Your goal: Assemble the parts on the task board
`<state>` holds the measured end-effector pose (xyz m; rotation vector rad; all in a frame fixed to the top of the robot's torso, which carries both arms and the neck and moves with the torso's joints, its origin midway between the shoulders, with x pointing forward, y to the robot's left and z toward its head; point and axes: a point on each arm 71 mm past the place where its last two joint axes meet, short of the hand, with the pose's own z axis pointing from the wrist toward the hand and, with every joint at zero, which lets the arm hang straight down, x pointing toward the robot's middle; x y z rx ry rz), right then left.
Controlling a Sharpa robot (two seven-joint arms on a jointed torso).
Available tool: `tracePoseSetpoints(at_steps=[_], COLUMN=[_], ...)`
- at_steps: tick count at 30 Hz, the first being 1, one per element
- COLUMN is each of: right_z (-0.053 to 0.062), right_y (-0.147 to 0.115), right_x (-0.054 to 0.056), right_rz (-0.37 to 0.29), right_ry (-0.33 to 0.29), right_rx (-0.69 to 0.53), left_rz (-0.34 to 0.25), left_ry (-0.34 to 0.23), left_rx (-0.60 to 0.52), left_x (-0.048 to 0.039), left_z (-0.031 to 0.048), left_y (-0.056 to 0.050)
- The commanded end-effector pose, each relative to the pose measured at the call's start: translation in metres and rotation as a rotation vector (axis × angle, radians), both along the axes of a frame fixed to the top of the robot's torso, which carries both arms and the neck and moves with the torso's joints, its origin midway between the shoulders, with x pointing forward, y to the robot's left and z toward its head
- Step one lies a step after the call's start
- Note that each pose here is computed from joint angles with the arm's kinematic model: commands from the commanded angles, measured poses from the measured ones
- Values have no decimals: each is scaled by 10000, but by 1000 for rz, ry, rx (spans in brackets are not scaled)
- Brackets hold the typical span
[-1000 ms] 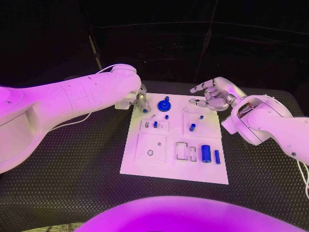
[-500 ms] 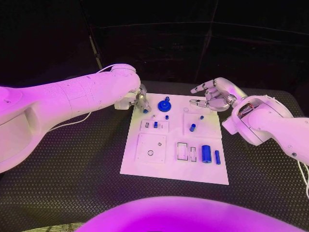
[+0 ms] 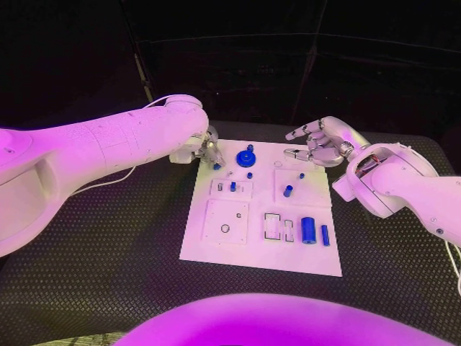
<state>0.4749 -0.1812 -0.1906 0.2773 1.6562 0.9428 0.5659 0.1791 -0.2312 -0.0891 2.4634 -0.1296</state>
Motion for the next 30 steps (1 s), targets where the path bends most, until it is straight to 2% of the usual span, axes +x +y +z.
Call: tracePoseSetpoints(at_steps=[1,10,30], right_z=[8,4,-4], right_y=[6,2,-8], right_x=[-1,2,12], right_rz=[8,9,7], right_ry=[1,4,5], right_rx=[1,-1,-3], left_rz=[-14,-18,-16], left_ry=[33,37,39], left_rx=[14,18,20], left_x=[-22,-20,-21], left_z=[-17,9,17], left_y=[19,44,68])
